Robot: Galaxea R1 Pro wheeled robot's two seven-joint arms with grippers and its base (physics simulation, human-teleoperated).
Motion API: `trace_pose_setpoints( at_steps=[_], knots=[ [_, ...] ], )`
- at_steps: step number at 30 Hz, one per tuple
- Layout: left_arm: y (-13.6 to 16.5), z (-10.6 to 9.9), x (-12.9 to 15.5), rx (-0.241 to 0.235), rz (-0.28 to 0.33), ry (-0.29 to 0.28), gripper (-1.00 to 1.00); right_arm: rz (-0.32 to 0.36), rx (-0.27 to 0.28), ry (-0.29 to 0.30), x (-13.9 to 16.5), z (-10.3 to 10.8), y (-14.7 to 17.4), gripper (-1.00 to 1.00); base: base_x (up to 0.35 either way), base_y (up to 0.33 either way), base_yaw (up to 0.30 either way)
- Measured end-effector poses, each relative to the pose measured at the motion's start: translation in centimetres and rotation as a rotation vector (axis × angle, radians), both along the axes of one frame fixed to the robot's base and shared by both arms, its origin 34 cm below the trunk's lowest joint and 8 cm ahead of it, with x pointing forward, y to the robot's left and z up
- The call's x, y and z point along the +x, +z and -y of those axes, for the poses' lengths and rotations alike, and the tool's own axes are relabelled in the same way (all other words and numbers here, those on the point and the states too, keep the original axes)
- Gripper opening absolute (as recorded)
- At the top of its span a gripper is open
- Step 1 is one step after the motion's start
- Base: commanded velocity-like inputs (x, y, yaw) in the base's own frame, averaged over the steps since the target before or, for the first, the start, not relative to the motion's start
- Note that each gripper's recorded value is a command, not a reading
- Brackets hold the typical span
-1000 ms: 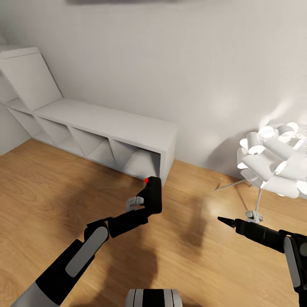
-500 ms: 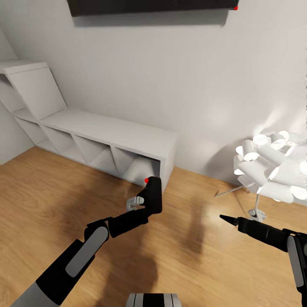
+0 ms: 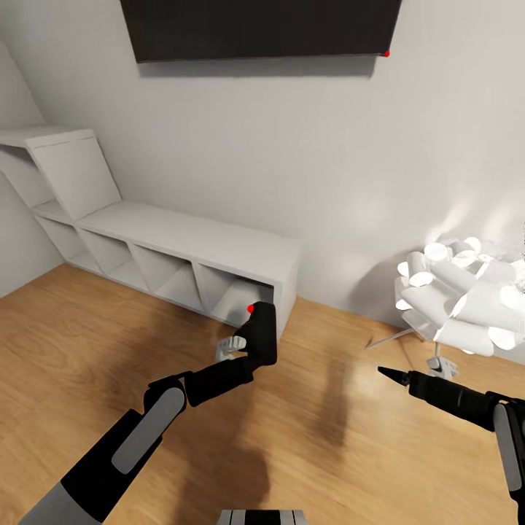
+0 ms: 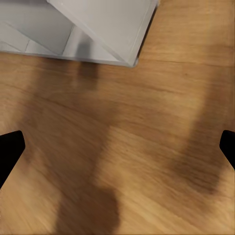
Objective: Attach the digital camera to the camera tripod in the bedroom.
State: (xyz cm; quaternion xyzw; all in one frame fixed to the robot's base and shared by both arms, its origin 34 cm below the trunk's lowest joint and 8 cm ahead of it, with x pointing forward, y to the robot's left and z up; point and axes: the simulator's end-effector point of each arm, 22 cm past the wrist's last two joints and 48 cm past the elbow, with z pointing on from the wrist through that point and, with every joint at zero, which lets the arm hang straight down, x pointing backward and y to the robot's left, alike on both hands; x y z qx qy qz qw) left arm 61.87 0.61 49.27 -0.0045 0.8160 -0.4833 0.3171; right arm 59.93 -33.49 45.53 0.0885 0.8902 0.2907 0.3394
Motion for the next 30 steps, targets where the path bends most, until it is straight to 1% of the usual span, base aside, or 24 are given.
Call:
trace_pose_setpoints(
  at_steps=[9,30],
  knots=[
    [2.1,-0.1,0.1,-0.001,0.037,0.002,-1.0,0.039,0.001,-0.014,0.1,0.5,2.1,1.0,0.0,0.0,0.0],
    [7.0,-0.3,0.0,-0.003,0.123,0.01,-1.0,0.125,0.001,-0.015,0.1,0.6,6.7,1.0,0.0,0.0,0.0]
  ],
)
